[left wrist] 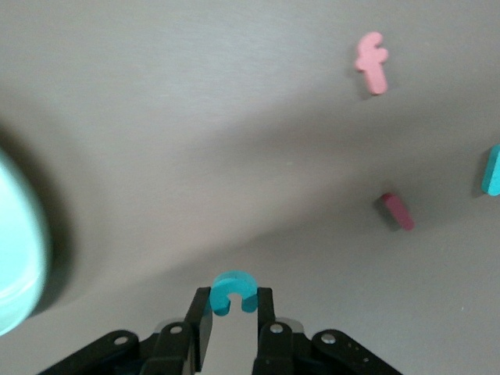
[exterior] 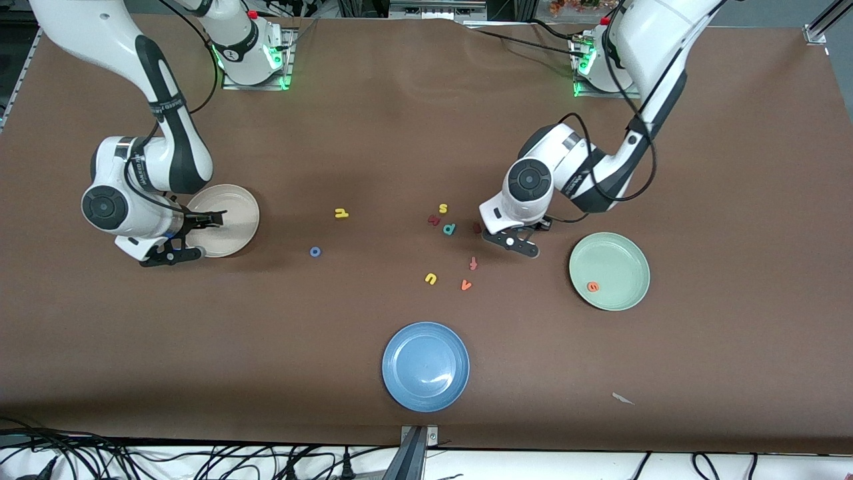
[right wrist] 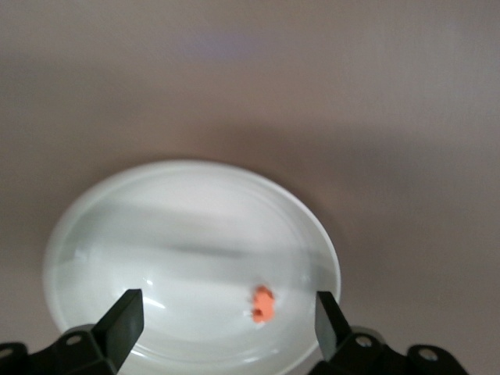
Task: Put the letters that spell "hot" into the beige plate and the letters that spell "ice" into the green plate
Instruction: 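Release the c on the green plate while the right gripper approaches the ring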
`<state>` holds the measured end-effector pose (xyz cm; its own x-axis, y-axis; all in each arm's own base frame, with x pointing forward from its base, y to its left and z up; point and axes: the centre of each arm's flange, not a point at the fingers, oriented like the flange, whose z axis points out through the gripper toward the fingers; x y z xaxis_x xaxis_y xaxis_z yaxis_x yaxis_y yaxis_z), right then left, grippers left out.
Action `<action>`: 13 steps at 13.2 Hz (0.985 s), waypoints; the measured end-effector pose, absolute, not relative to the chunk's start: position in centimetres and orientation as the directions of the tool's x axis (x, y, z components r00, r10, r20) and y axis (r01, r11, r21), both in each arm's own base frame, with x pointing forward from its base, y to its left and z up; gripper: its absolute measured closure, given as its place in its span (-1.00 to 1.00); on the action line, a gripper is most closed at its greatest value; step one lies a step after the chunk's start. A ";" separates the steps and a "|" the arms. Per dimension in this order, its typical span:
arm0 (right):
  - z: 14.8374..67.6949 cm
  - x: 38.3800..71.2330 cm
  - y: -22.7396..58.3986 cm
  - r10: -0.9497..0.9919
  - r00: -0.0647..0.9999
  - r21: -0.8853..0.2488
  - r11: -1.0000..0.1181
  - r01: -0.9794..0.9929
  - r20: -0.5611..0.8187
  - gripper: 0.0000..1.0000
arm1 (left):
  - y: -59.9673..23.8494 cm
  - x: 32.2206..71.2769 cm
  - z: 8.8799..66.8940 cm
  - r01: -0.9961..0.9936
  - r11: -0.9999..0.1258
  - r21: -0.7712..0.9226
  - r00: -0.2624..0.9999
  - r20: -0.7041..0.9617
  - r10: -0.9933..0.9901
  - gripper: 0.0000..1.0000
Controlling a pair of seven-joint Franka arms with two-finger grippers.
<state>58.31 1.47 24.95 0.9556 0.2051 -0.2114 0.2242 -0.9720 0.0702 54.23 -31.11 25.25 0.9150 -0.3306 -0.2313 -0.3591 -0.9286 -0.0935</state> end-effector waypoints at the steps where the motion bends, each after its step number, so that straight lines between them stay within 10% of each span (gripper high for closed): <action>1: 26.1 59.0 3.1 0.229 0.956 0.064 -0.968 0.244 -0.184 -0.97 | -30.3 54.9 26.0 -0.357 -0.929 -0.100 0.915 -0.236 -0.326 0.45; 13: 22.6 58.6 21.7 -0.134 0.990 0.032 -0.991 -0.133 -0.049 -0.95 | -12.5 61.3 19.5 -0.468 -0.883 0.034 0.845 -0.275 -0.458 0.45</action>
<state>58.59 21.69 22.61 0.9897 -0.1344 -0.0486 -0.1330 -0.9906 0.0319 61.34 -12.47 19.53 0.8453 -0.4583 -0.2748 -0.4678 -0.8832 0.0338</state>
